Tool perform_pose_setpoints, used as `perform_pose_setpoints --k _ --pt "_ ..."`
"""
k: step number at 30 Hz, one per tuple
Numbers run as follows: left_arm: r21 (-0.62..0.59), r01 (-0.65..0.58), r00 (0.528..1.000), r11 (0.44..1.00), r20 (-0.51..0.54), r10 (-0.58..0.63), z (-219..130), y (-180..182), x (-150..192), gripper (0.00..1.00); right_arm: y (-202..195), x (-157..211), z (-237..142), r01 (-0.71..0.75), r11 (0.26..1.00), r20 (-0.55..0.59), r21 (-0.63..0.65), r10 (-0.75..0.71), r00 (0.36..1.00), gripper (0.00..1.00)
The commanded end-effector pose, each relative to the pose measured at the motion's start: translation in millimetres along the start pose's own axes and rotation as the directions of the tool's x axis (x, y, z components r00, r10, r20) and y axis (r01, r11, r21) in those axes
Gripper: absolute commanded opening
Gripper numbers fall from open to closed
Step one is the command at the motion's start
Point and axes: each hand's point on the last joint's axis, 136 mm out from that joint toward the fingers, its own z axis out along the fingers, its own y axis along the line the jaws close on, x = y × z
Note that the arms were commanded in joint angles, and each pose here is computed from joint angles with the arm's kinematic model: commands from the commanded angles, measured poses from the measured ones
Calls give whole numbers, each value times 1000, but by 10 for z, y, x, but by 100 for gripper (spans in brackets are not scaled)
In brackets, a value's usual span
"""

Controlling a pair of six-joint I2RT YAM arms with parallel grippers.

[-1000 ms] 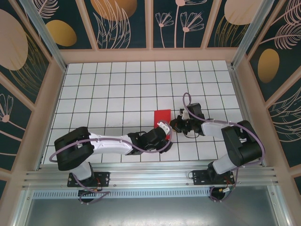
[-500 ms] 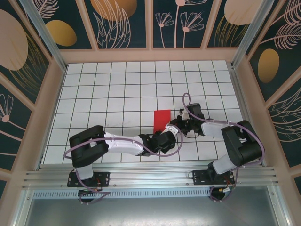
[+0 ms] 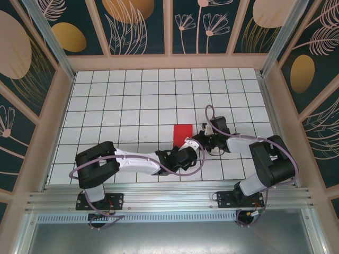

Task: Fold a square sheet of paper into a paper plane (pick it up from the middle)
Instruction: Third fold the triangle at the center of the table.

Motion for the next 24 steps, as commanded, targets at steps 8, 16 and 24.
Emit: perform_pose_setpoints --k 8,16,24 --pt "22 11 1000 1000 28 -12 -75 -20 -68 0 35 -34 1 47 999 -2 21 -47 999 12" --pt "67 26 999 997 37 -29 -112 -54 -66 0 42 -150 -114 76 995 41 69 -78 996 24" --pt "83 39 998 996 40 -43 -127 -40 -79 0 66 -296 -214 109 984 76 141 -121 990 32"
